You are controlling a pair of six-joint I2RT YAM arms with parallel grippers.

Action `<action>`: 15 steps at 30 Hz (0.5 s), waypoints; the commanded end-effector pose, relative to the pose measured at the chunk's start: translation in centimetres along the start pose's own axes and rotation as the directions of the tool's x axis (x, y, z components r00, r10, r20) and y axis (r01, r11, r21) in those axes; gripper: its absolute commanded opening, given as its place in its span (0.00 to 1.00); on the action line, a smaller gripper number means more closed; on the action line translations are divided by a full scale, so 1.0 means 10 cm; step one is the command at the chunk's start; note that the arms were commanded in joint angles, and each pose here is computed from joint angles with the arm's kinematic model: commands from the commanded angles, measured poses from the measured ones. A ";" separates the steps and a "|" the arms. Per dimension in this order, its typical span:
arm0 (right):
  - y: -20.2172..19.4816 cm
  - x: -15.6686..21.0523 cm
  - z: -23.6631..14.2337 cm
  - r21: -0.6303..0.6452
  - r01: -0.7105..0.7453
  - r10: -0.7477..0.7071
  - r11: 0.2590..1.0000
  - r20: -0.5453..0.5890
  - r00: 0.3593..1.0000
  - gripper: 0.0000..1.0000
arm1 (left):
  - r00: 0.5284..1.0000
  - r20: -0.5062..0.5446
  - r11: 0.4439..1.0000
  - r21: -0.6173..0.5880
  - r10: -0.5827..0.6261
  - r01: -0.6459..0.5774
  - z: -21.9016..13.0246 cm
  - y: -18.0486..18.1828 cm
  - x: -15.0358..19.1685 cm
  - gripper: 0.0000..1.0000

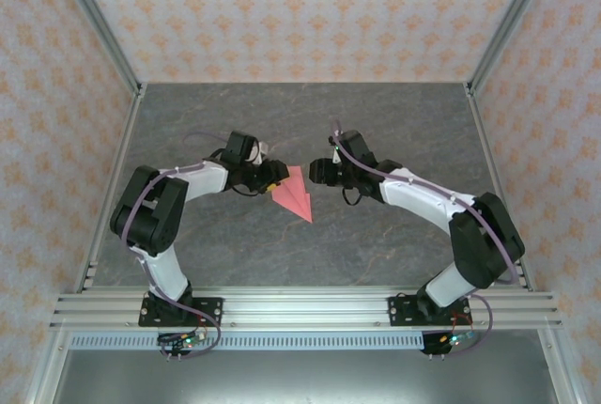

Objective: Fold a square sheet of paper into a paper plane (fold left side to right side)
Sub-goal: Turn over the paper at the center of the table.

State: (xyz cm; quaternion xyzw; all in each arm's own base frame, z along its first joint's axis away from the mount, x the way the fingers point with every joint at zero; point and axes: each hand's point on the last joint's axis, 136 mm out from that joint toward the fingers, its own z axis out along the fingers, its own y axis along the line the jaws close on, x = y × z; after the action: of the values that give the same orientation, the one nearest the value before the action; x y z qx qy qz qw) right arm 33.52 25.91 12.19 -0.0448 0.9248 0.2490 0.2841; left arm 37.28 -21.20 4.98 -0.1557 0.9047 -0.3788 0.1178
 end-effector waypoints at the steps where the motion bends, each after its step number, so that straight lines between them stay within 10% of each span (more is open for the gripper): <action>1: -0.09 -0.03 0.00 0.043 -0.014 0.013 0.999 0.032 0.999 0.54 | 0.999 0.030 1.000 -0.007 -0.013 0.013 0.09 0.00 -0.11 0.43; 15: -0.14 -0.02 -0.02 0.062 -0.012 0.009 0.998 0.039 0.999 0.54 | 1.000 -0.005 1.000 0.029 0.007 -0.007 0.25 -0.19 -0.12 0.41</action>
State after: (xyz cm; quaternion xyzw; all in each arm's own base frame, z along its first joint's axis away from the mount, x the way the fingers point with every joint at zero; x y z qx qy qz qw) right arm 33.74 25.15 11.65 -0.0352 0.9282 0.2298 0.2906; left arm 38.52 -22.77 3.52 -0.1573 0.9061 -0.3785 0.1043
